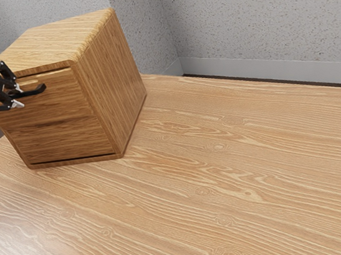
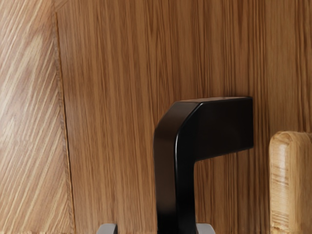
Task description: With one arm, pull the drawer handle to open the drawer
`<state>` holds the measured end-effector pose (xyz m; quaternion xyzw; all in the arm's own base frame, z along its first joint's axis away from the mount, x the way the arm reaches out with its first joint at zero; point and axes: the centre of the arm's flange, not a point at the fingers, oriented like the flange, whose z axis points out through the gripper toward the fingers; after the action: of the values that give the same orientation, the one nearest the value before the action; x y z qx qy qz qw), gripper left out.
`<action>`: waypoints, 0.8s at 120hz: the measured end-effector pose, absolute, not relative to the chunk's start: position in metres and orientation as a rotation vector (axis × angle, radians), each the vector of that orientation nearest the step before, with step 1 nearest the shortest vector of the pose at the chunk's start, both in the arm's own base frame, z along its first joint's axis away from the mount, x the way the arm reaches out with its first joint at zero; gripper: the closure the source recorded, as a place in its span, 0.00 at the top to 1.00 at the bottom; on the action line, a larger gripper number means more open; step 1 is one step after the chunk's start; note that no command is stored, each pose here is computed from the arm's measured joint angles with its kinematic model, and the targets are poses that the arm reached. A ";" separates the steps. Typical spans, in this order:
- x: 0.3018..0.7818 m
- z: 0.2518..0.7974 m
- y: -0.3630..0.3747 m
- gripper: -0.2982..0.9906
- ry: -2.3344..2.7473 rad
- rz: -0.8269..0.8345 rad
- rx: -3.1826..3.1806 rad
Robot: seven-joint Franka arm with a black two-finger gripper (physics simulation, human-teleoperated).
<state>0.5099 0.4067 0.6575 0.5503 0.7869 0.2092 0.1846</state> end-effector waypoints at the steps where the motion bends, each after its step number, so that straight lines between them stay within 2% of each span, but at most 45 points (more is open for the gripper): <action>1: 0.510 0.658 0.406 0.34 2.217 0.589 1.551; 96: 0.493 0.659 0.391 0.35 2.275 0.578 1.503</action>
<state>0.4934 0.3910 0.6586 0.5309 0.8034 0.2041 0.1762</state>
